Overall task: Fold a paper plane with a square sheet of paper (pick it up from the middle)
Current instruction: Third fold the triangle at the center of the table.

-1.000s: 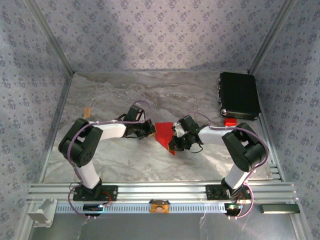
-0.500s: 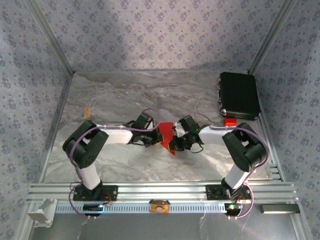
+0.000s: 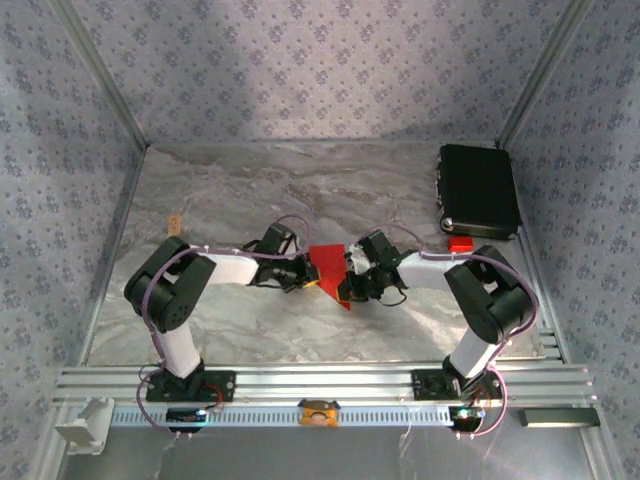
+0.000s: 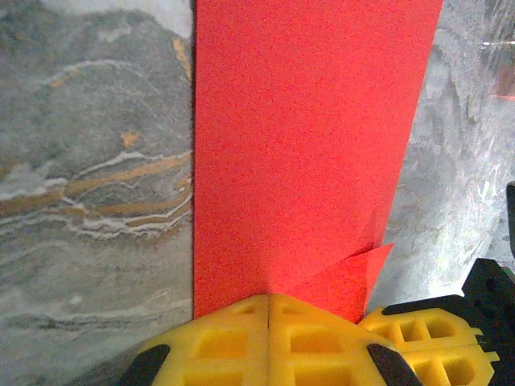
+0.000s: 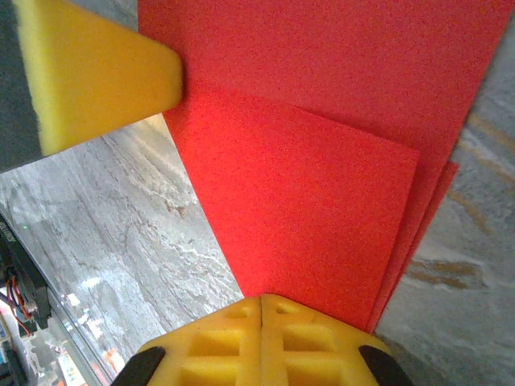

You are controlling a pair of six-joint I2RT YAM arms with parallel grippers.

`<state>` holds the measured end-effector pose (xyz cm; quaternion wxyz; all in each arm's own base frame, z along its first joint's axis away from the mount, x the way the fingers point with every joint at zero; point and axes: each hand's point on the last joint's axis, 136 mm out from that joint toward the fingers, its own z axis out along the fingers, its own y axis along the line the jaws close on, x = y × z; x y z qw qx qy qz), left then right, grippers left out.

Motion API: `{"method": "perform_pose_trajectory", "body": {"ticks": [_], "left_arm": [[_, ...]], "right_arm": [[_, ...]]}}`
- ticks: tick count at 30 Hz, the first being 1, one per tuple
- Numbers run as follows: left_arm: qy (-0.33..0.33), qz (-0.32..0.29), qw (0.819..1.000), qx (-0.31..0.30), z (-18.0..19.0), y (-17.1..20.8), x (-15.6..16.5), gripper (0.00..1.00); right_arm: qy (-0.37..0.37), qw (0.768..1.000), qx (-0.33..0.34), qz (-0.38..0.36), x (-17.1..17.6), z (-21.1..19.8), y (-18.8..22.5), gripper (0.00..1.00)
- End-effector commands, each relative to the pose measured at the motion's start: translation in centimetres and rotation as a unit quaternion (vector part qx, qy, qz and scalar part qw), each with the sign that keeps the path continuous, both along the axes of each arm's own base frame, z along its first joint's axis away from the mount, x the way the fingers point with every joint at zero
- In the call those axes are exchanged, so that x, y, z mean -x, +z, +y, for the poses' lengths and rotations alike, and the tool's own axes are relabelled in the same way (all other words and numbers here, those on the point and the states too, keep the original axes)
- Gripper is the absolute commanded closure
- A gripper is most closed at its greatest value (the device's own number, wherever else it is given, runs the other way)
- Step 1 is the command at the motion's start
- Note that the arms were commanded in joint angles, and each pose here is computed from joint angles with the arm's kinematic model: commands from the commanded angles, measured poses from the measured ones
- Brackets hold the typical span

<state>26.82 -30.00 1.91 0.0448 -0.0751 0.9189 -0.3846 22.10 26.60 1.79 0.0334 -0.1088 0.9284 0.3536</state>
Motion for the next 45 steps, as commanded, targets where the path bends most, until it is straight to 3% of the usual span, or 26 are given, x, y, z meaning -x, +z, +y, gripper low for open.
{"method": "perform_pose_trajectory", "body": {"ticks": [1, 7, 16, 20, 28, 36, 45], "left_arm": [[0.022, 0.014, 0.998, -0.049, 1.9, -1.9, -0.2, 1.00], [0.020, 0.025, 0.998, -0.056, 1.5, -2.5, 0.3, 1.00], [0.011, 0.026, 0.998, -0.058, 0.9, -2.6, 0.4, 1.00], [0.009, 0.024, 0.998, -0.060, 1.0, -2.5, 0.4, 1.00], [0.000, 0.023, 0.998, -0.065, 0.7, -2.2, 0.2, 1.00], [0.000, 0.024, 0.998, -0.065, 0.7, -2.4, 0.2, 1.00], [0.002, 0.022, 0.998, -0.066, 0.7, -2.3, 0.0, 1.00]], "right_arm": [[-0.005, 0.999, 0.032, 0.038, 1.6, -1.4, -1.2, 1.00], [0.036, 0.999, 0.006, -0.010, 0.3, 1.1, 2.0, 1.00], [0.049, 0.998, 0.030, -0.034, -1.7, 3.5, 0.8, 1.00], [0.035, 0.998, 0.041, -0.041, -2.7, 3.1, 0.0, 1.00], [0.034, 0.999, 0.014, -0.008, -0.2, 1.2, 0.5, 1.00], [0.015, 0.999, -0.017, -0.031, -3.2, 3.2, 2.1, 1.00], [0.020, 1.000, 0.020, -0.009, -2.9, 2.6, -0.7, 0.99]]}}
